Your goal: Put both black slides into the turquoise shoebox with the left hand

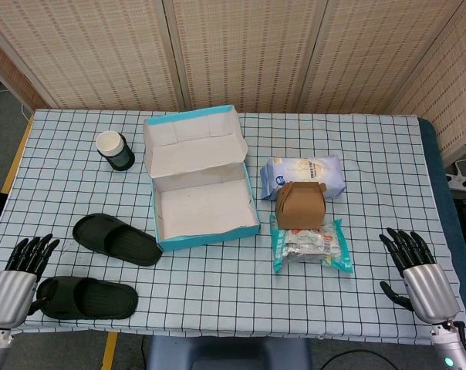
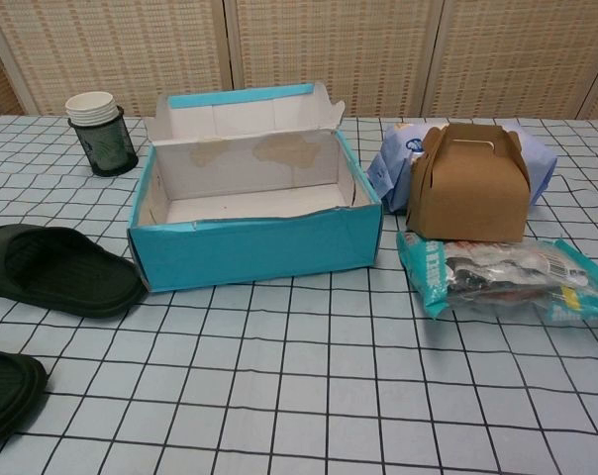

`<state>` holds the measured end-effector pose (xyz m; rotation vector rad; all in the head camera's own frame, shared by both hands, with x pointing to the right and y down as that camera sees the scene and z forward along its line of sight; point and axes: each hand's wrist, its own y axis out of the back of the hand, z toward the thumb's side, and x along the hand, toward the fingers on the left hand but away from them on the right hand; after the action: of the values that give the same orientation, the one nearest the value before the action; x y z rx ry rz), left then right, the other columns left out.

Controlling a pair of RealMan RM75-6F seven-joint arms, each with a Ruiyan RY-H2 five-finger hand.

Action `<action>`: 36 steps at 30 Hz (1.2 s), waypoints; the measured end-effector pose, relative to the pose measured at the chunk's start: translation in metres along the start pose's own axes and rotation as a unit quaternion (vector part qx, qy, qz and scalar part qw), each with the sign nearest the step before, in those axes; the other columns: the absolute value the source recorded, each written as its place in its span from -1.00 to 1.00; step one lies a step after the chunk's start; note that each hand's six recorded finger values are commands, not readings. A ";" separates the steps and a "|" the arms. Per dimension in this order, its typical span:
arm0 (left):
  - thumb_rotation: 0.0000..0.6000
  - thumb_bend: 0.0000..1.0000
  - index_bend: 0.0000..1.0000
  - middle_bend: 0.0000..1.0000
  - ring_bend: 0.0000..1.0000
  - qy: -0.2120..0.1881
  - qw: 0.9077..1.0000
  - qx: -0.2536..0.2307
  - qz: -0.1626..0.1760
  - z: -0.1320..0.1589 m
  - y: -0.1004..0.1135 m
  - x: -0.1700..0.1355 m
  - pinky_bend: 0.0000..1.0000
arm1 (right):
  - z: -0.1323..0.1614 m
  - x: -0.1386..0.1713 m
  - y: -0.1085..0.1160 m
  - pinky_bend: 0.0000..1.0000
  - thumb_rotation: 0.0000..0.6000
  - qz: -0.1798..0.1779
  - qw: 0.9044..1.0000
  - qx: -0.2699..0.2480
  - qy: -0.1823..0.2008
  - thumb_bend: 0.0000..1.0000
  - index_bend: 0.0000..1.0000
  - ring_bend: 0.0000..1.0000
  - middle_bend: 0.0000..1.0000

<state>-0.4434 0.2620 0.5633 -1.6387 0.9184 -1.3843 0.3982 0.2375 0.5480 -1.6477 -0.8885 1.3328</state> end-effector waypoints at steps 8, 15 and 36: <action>1.00 -0.19 -1.00 -1.00 -1.00 -0.018 0.999 -0.033 -0.033 0.006 -0.008 -0.002 -0.88 | 0.001 0.004 0.005 -1.00 1.00 -0.007 1.000 -0.007 0.005 -0.68 -1.00 -1.00 -1.00; 1.00 -0.29 -1.00 -1.00 -1.00 -0.032 0.988 -0.043 -0.145 0.007 -0.023 -0.026 -0.90 | 0.004 0.005 0.001 -1.00 1.00 0.011 1.000 -0.012 0.018 -0.68 -1.00 -1.00 -1.00; 1.00 -0.34 -1.00 -1.00 -1.00 0.012 0.969 0.061 -0.238 -0.003 -0.083 -0.018 -0.93 | 0.008 0.011 0.004 -1.00 1.00 0.021 0.999 -0.035 0.034 -0.68 -1.00 -1.00 -1.00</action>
<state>-0.4453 0.3133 0.6310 -1.8211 0.4520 -1.7427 0.3926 0.2465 0.5388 -1.7654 -0.8729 1.2786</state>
